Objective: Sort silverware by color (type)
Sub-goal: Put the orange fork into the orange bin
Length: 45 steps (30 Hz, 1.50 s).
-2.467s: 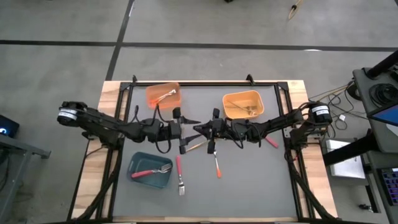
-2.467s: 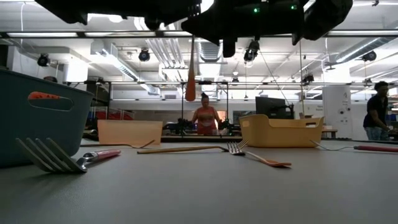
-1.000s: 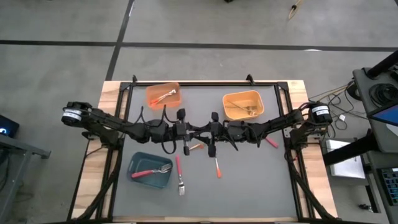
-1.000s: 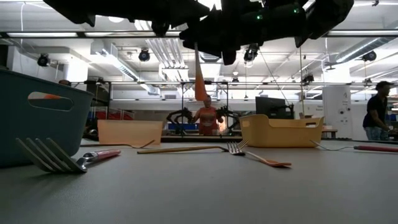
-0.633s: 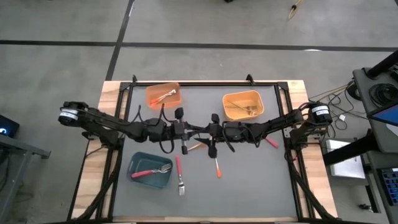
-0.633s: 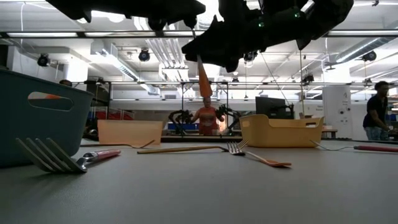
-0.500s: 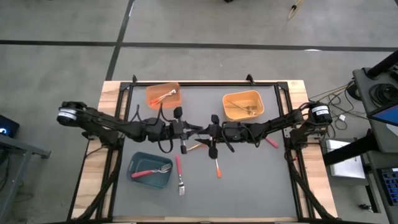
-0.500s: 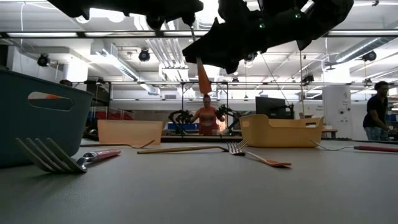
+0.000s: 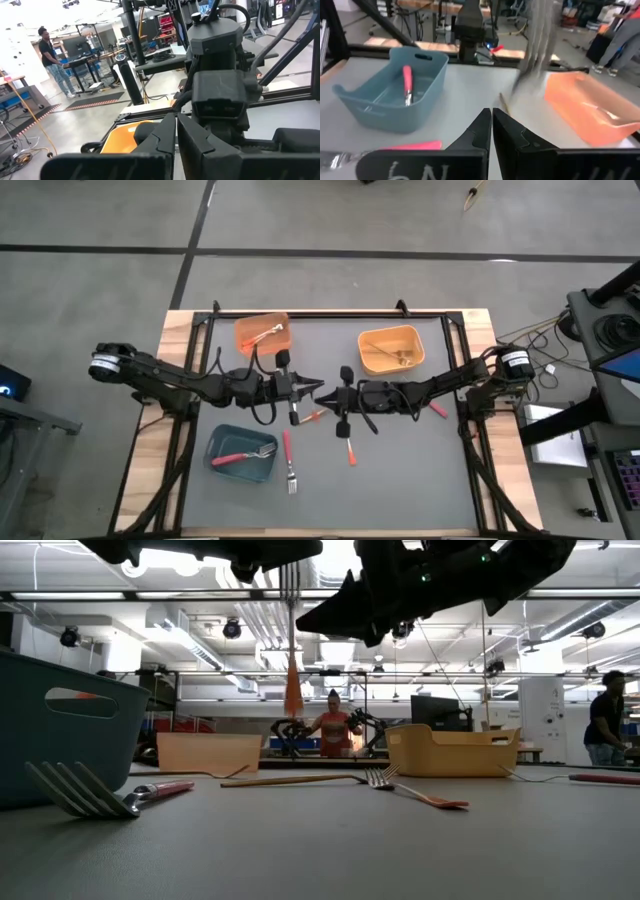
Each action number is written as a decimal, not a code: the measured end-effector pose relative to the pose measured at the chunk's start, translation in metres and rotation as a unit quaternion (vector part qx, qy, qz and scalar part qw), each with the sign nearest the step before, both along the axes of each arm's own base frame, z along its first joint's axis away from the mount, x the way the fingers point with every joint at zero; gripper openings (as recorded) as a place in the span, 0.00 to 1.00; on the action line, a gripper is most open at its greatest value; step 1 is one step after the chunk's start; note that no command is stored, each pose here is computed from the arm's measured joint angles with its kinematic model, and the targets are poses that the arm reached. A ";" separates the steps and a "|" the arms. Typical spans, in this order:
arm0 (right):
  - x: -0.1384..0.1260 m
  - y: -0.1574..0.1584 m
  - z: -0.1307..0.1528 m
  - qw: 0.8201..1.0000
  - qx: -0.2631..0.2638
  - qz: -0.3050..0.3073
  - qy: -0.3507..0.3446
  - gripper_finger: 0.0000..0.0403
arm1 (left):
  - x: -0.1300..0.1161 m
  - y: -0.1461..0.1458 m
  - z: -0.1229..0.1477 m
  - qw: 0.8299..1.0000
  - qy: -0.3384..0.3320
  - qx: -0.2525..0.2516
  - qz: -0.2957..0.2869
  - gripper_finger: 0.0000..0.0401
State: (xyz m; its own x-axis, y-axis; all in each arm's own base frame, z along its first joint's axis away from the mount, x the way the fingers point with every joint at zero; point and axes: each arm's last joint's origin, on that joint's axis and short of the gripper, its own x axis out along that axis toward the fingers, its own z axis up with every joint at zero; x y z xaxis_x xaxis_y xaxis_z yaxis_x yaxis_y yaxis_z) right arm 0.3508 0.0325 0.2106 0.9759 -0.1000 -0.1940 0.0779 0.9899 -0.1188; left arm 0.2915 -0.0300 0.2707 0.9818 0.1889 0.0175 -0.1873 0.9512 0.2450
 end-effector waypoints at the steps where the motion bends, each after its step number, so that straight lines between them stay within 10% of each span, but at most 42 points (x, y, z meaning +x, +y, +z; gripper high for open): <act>1: 0.000 0.000 0.001 1.000 0.000 -0.001 -0.006 0.02 | 0.000 0.000 0.000 1.000 0.000 0.000 0.000 0.00; 16: -0.002 -0.011 -0.010 0.995 0.079 -0.039 0.043 0.02 | 0.000 0.000 -0.002 1.000 0.011 -0.001 0.004 0.00; 27: -0.003 -0.044 -0.009 0.944 0.168 -0.172 0.227 0.02 | -0.007 0.007 -0.006 0.992 0.033 -0.065 0.103 0.00; 37: -0.034 -0.055 0.018 0.873 0.016 -0.281 0.398 0.02 | -0.012 0.025 -0.044 0.900 0.207 -0.291 0.249 0.00; 45: -0.070 -0.057 0.042 0.913 -0.033 -0.266 0.307 0.02 | 0.021 0.027 -0.049 0.848 0.317 -0.336 0.260 0.00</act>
